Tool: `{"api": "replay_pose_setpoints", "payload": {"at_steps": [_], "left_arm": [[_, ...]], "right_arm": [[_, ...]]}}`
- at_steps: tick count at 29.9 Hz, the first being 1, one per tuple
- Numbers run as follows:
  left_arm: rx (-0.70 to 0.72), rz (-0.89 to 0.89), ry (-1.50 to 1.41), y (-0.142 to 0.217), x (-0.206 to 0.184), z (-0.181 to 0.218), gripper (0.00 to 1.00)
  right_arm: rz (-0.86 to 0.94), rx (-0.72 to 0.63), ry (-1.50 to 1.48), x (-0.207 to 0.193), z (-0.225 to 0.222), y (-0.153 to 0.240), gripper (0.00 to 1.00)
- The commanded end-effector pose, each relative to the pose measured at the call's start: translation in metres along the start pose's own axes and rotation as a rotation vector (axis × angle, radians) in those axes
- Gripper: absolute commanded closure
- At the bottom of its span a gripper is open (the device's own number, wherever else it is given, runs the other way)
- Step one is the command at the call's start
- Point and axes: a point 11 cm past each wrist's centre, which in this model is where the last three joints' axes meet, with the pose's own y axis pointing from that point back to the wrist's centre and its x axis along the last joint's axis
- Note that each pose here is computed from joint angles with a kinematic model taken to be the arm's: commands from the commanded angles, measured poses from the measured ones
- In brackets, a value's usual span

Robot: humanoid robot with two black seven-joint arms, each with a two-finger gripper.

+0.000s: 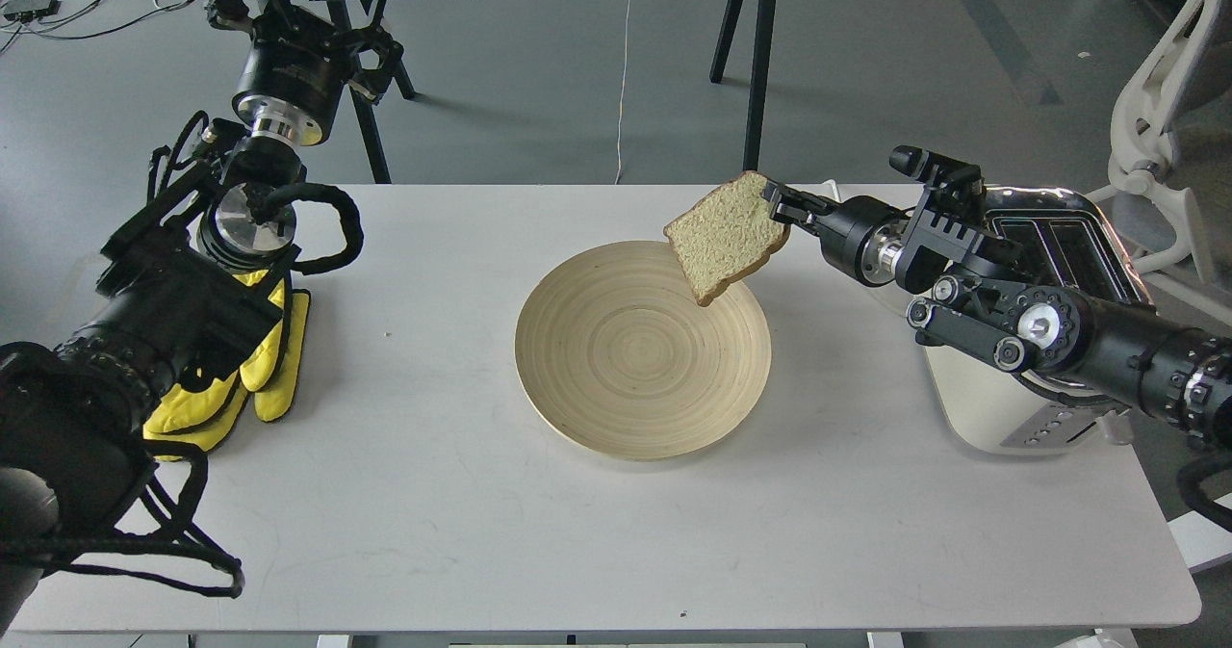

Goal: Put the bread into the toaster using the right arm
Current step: 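Carry the bread slice up and over the toaster slot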

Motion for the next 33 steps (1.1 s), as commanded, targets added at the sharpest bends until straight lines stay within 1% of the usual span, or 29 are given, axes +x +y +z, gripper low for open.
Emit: {"api": "replay_pose_setpoints", "payload": {"at_steps": [1,4,6,9,12,16,20,23,26,33], "left_arm": [[0.000,0.000,0.000,0.000,0.000,0.000,0.00],[0.000,0.000,0.000,0.000,0.000,0.000,0.00],[-0.002,0.002,0.000,0.000,0.001,0.001,0.00],[-0.002,0.002,0.000,0.000,0.001,0.001,0.00],[0.001,0.001,0.000,0.000,0.001,0.000,0.00],[0.001,0.000,0.001,0.000,0.000,-0.001,0.00],[0.001,0.001,0.001,0.000,0.000,-0.001,0.00],[0.002,-0.001,0.000,0.000,0.000,-0.001,0.00],[0.002,-0.001,0.000,0.000,0.000,-0.001,0.00],[0.004,-0.001,0.001,0.000,-0.001,-0.002,0.00]], "right_arm": [[0.053,0.008,0.028,0.052,-0.003,0.025,1.00],[0.113,-0.008,0.052,0.095,-0.001,0.050,1.00],[0.127,-0.014,0.067,0.111,0.000,0.065,1.00],[0.131,-0.062,0.089,0.139,0.009,0.091,1.00],[0.127,-0.085,0.108,0.160,0.012,0.113,1.00],[0.108,-0.132,0.203,0.183,0.017,0.146,1.00],[0.060,-0.178,0.275,0.186,0.024,0.172,1.00],[-0.005,-0.198,0.286,0.172,0.032,0.184,1.00],[-0.058,-0.247,0.314,0.156,0.050,0.195,1.00],[-0.101,-0.331,0.307,0.140,0.074,0.209,1.00]]}}
